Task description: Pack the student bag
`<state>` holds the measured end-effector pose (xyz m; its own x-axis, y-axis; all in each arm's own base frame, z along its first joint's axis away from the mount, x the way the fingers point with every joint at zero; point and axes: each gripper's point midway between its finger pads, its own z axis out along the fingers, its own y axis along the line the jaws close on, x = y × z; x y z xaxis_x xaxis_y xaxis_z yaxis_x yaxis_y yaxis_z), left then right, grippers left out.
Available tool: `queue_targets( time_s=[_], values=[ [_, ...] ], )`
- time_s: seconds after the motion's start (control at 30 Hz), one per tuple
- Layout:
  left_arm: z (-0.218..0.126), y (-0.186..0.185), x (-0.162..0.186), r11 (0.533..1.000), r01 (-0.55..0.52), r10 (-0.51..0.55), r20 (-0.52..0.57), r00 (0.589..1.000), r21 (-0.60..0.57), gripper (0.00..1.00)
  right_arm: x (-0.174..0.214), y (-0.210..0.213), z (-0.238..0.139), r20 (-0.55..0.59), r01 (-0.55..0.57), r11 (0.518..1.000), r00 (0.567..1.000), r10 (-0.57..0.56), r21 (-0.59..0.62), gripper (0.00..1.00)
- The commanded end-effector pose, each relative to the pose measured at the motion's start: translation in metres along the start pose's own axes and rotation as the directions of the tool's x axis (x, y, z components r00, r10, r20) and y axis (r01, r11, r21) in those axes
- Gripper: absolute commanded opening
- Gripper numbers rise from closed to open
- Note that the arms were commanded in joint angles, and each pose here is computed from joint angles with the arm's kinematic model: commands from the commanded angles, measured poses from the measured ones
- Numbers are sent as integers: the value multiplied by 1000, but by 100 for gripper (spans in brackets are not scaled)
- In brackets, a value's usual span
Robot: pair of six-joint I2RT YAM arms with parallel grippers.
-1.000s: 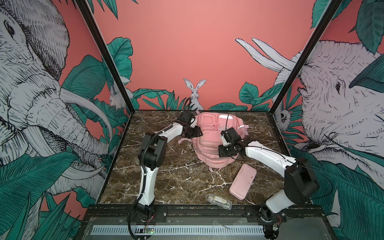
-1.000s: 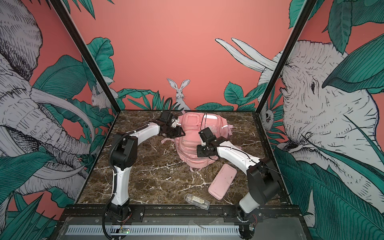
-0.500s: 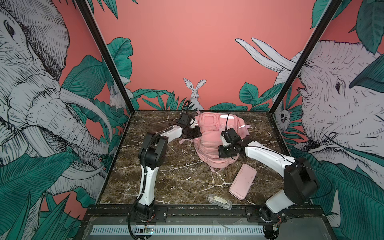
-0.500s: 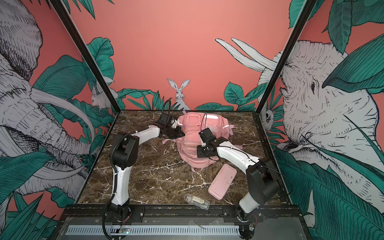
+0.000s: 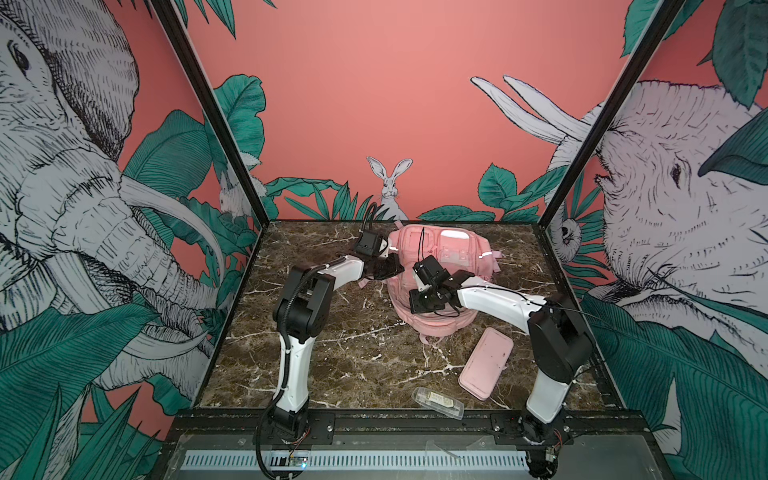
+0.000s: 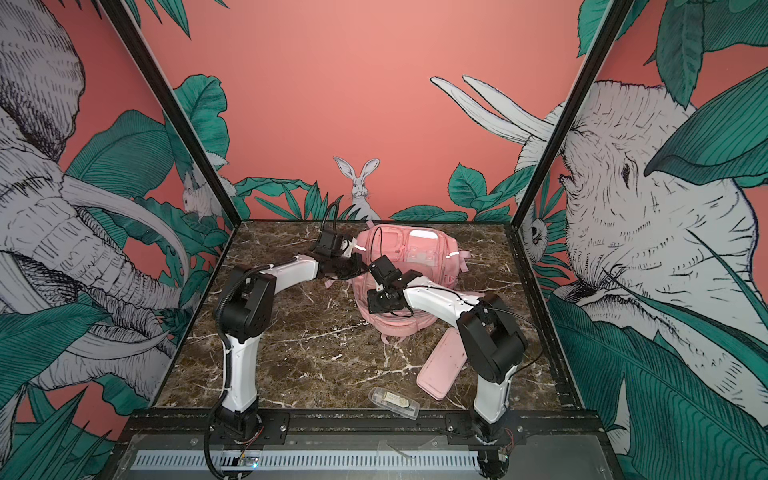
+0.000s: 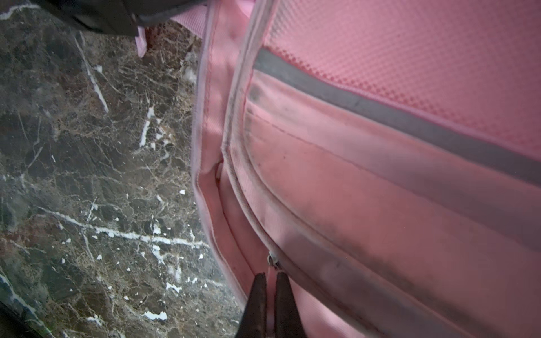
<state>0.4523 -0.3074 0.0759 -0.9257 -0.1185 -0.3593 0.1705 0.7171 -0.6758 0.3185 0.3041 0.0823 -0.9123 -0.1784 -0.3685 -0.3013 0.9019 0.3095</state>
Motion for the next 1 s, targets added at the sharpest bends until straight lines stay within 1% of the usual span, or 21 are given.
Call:
queue_targets(
  time_s=[0.0,0.13,0.23,0.37,0.4,0.47,0.5,0.63,0.7,0.73,0.83,0.97],
  values=[
    [-29,4,-7,999,34,-31,64,997,-33,0,-13,3,-6,36,-13,1000,999,13,-16,0],
    [-49,26,-4,994,88,-79,112,991,-72,0,-21,-14,-11,40,-32,999,999,33,-4,0],
    [-61,36,6,988,120,-106,135,985,-98,0,-28,-27,-19,55,-53,999,997,53,-2,0],
    [-72,44,21,980,170,-150,173,973,-104,0,-35,-42,-29,68,-62,998,996,61,12,0],
    [-73,45,26,977,190,-170,183,968,-97,0,-43,-42,-36,87,-58,998,995,57,9,0],
    [-72,39,36,975,207,-189,190,963,-77,0,-49,-44,-42,98,-49,999,994,47,17,0],
    [-69,31,42,978,198,-183,183,966,-64,4,-50,-47,-44,96,-44,999,995,41,27,0],
    [-49,-9,65,991,133,-129,119,985,-27,32,-43,-56,-54,86,-25,997,996,18,71,0],
    [-41,-22,70,993,122,-121,105,987,-6,39,-36,-60,-59,85,-22,996,996,15,87,0],
    [-39,-25,71,992,123,-122,104,987,0,43,-24,-67,-56,65,-28,995,998,22,100,0],
    [-34,-29,72,992,129,-129,102,986,13,44,-4,-70,-54,41,-49,995,998,46,90,0],
    [-33,-34,70,991,130,-132,108,985,25,45,12,-70,-45,32,-91,994,995,89,60,0]
  ],
)
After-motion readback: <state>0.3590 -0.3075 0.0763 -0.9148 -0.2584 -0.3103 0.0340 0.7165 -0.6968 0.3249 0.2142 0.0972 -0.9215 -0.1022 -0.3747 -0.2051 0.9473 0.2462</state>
